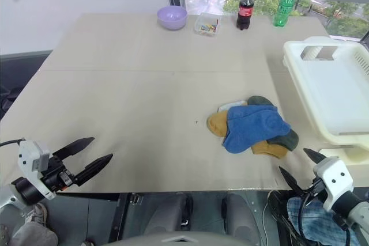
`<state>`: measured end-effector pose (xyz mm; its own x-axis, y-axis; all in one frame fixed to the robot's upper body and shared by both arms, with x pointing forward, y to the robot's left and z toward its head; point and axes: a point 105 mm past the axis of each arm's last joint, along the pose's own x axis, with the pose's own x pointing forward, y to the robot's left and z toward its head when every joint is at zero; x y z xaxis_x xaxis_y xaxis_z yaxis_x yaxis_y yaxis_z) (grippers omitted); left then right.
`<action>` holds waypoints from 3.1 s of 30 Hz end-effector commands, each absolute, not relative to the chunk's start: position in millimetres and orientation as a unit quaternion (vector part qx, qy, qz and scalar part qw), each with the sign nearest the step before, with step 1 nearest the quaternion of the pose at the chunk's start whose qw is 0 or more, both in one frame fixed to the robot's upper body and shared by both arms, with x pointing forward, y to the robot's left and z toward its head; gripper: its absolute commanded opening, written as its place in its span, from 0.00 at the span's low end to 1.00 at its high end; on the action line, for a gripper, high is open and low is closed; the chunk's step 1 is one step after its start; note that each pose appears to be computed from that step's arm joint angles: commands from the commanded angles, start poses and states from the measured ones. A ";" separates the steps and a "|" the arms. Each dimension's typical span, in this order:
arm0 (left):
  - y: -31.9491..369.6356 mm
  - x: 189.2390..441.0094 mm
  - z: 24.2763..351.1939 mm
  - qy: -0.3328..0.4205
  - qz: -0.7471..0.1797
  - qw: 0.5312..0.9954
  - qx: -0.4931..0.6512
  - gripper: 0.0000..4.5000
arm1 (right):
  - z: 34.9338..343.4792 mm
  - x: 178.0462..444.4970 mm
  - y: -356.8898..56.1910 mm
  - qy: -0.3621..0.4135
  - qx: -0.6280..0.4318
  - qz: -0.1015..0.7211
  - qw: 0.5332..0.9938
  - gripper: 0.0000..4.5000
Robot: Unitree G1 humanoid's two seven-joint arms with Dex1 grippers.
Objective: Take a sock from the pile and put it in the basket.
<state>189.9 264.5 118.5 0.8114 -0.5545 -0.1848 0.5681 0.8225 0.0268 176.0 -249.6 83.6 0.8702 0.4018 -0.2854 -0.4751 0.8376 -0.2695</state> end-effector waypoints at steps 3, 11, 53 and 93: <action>255.3 189.9 129.6 0.065 -0.313 0.947 0.039 0.99 | 94.9 182.9 -232.1 0.084 -0.176 0.252 0.948 1.00; 238.4 186.8 138.7 0.053 -0.396 0.917 0.017 0.99 | 102.9 194.0 -179.5 0.051 -0.217 0.339 0.914 1.00; 217.7 206.5 155.8 0.016 -0.389 0.920 0.046 1.00 | 143.8 268.2 -68.6 0.004 -0.121 0.553 0.825 0.00; 208.3 251.7 93.2 0.124 -0.262 0.957 0.013 1.00 | 165.6 272.5 -63.6 -0.029 -0.216 0.600 0.770 0.98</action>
<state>248.5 209.6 91.7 0.8283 -0.4976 -0.2575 0.4986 0.8643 -0.0661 281.2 -60.0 148.5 0.2744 0.9258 -0.2598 -0.9338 0.1920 -0.3020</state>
